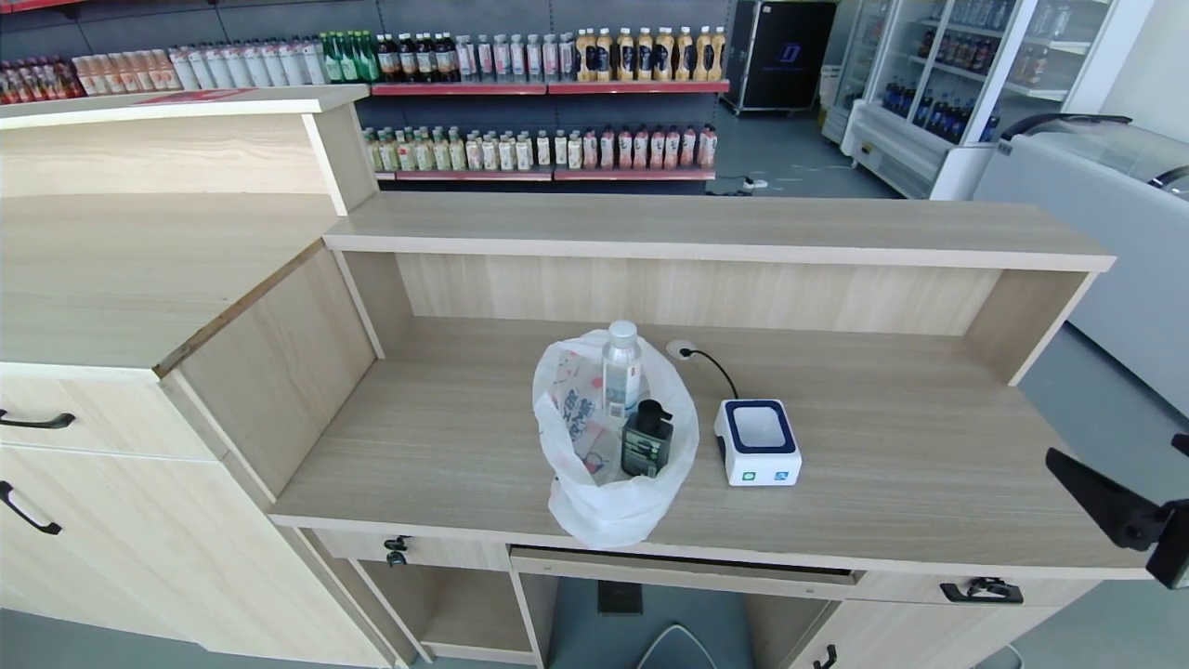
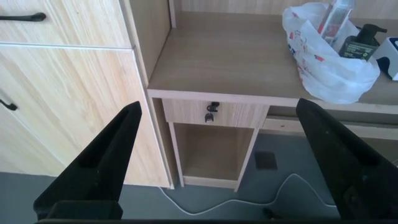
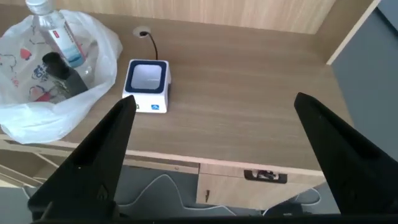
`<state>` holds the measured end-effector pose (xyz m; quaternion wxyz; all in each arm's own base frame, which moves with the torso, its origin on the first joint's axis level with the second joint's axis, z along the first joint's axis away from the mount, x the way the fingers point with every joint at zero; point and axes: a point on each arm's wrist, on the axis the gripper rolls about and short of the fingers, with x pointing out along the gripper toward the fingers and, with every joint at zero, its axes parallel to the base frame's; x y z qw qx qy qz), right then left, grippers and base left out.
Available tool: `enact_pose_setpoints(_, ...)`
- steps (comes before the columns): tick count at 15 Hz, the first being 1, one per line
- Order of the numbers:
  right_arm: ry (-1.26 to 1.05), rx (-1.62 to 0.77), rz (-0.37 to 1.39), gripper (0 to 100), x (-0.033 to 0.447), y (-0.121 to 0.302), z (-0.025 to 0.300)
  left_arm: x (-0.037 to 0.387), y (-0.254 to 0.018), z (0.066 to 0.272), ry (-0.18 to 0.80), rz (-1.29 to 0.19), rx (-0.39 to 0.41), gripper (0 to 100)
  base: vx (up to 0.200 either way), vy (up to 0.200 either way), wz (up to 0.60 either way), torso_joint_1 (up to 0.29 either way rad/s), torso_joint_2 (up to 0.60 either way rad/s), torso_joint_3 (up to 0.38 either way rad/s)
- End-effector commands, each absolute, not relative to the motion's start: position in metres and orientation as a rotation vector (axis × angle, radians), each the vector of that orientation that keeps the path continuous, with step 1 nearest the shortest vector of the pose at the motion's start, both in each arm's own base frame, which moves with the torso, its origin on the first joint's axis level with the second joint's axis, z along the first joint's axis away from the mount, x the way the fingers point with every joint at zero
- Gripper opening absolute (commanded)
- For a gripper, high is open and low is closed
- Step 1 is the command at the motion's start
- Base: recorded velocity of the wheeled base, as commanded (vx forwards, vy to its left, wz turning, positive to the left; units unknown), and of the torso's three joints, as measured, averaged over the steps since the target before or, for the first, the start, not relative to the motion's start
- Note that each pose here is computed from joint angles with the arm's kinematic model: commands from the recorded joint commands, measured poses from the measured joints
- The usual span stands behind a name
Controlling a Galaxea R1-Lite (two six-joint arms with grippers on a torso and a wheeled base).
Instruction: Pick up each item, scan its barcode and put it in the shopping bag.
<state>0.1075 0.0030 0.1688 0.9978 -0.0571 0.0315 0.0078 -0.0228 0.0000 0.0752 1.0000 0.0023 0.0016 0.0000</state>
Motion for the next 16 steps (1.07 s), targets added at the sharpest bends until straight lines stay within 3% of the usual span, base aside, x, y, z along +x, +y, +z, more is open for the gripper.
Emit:
enact_pose_setpoints(1,0.013,-0.076,0.008,100,0.048,0.002,0.134,-0.023,0.0,0.075,0.003,0.0,0.005,100,0.0,0.0,0.0,0.0,0.0,0.0)
enact_pose_setpoints(7,0.068,-0.015,-0.024,100,-0.016,-0.001,0.079,-0.023,0.0,0.075,0.003,0.0,0.005,100,0.0,0.0,0.0,0.0,0.0,0.0)
enact_pose_setpoints(16,0.009,0.009,-0.009,100,-0.023,0.0,0.075,-0.023,0.0,0.075,0.003,0.0,0.005,100,0.0,0.0,0.0,0.0,0.0,0.0)
